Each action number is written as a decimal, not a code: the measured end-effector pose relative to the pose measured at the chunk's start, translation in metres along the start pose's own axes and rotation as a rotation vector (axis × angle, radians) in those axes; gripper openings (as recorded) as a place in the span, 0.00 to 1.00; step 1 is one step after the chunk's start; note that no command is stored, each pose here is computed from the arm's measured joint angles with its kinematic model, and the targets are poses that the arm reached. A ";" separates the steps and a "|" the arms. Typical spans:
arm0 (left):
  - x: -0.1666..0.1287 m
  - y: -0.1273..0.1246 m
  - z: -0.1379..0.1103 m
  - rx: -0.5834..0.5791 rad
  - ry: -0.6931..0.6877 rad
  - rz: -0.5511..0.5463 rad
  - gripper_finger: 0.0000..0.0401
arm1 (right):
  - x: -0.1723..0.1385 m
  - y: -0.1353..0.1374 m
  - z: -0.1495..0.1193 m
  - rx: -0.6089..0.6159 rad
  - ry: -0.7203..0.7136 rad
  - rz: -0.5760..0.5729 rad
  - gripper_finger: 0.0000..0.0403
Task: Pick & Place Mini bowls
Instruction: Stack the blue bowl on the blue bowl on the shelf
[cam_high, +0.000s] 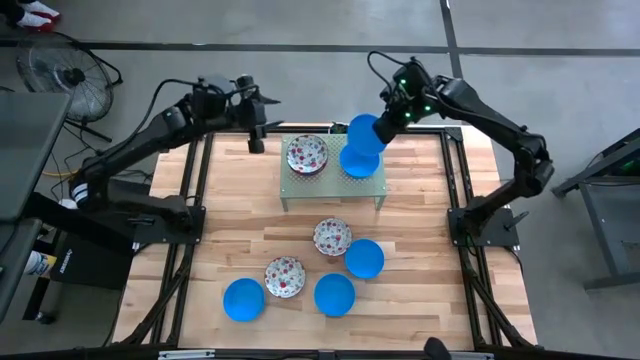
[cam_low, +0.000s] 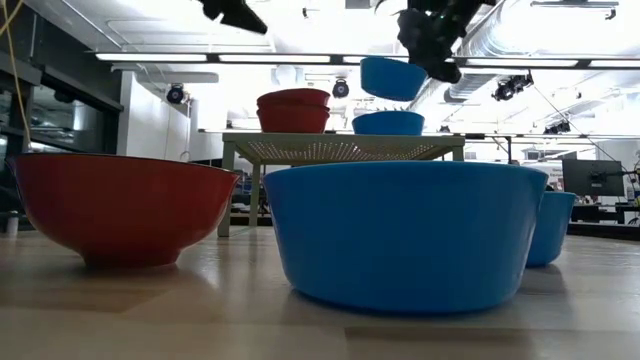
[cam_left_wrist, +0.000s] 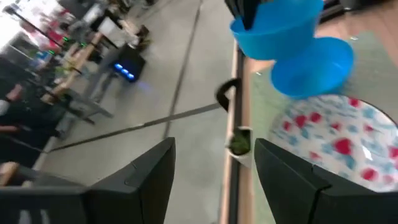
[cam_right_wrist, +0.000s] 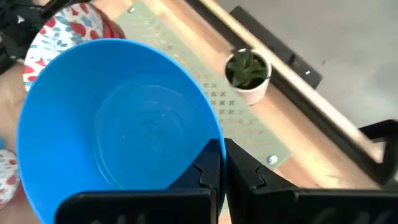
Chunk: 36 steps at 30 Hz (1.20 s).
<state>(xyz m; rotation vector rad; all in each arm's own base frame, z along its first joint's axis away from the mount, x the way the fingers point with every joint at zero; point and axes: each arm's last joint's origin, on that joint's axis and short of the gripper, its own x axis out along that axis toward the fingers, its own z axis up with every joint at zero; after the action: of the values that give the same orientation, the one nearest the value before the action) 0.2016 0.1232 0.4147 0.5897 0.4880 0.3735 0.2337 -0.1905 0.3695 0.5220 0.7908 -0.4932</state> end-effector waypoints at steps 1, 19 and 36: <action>0.000 -0.002 -0.006 -0.013 0.005 -0.008 0.53 | 0.002 0.000 0.000 0.010 0.007 0.002 0.00; -0.019 -0.070 -0.100 -0.523 -0.281 0.043 0.53 | 0.005 0.000 0.002 0.102 -0.013 -0.014 0.00; -0.005 -0.108 -0.144 -0.724 -0.377 0.028 0.53 | 0.005 0.001 0.007 0.169 -0.062 -0.005 0.00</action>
<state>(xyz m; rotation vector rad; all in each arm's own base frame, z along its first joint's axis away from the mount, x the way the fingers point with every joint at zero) 0.1417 0.1003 0.2469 -0.0439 -0.0351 0.4220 0.2409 -0.1950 0.3705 0.6582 0.6951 -0.5818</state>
